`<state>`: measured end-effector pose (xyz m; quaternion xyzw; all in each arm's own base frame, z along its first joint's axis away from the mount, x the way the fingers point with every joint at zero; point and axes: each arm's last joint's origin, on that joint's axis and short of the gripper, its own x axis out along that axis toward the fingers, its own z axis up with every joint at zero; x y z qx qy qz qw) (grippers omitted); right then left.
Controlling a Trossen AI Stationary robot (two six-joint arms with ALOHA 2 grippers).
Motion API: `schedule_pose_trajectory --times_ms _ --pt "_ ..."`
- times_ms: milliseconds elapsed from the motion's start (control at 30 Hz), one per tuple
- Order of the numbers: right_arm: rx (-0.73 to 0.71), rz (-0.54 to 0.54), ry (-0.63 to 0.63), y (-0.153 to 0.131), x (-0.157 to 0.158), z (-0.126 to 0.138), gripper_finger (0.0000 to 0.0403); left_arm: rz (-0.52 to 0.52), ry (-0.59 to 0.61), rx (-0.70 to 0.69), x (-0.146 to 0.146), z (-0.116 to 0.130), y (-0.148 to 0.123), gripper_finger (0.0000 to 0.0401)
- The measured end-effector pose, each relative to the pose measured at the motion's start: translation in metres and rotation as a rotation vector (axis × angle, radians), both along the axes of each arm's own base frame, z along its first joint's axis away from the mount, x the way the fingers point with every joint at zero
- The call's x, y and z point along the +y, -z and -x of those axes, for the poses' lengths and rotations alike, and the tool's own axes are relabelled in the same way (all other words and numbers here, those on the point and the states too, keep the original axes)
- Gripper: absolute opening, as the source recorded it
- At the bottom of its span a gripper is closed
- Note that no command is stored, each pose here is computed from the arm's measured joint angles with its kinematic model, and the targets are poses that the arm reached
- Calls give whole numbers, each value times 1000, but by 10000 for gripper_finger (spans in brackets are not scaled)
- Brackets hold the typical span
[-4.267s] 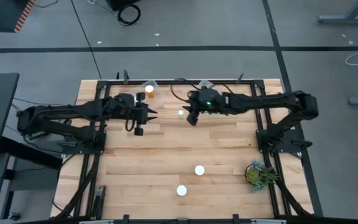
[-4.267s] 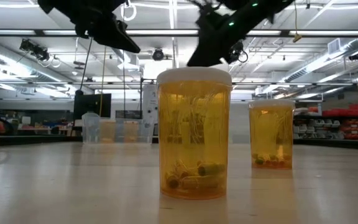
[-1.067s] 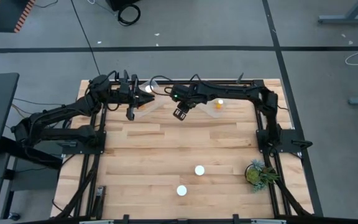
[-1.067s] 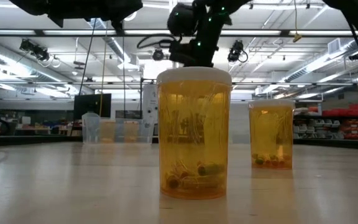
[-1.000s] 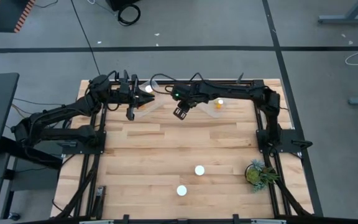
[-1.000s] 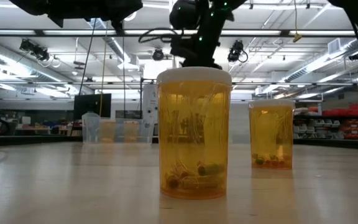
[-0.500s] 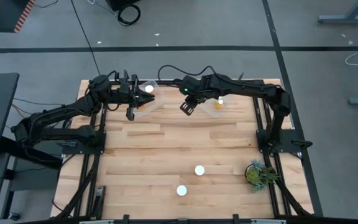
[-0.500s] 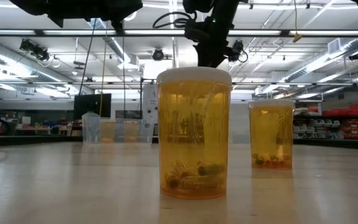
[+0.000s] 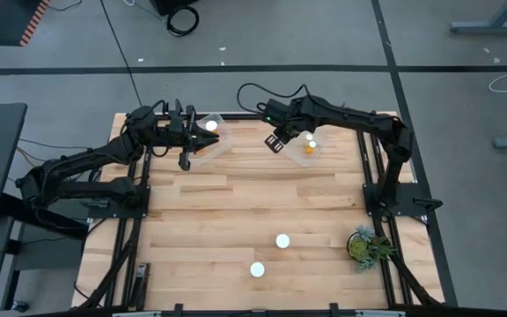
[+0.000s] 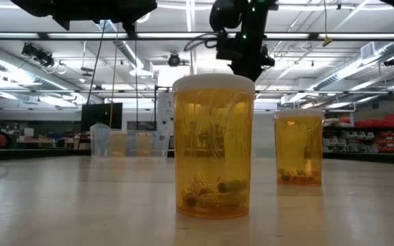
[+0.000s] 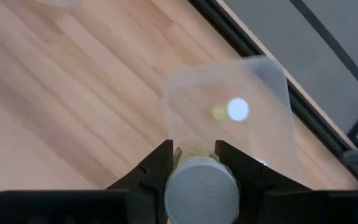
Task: Pick and place medicine bottles into bin by pill shape (circle, oval)
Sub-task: Put the small yellow pill bottle into the right transparent bin
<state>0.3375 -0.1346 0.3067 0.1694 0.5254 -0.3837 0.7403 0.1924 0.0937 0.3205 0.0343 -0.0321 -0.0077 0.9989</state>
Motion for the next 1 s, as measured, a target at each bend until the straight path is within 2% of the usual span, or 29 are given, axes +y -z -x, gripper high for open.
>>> schedule_pose_trajectory --times_ms 300,500,767,1000 --pt "130 -78 98 53 -21 22 120 0 0 0 0 0 0 61" --pt "115 -109 109 80 -26 28 120 0 0 0 0 0 0 62" --pt "82 -103 116 103 -30 31 120 0 0 0 0 0 0 53" --pt "50 -107 144 123 -40 40 120 0 0 0 0 0 0 61"
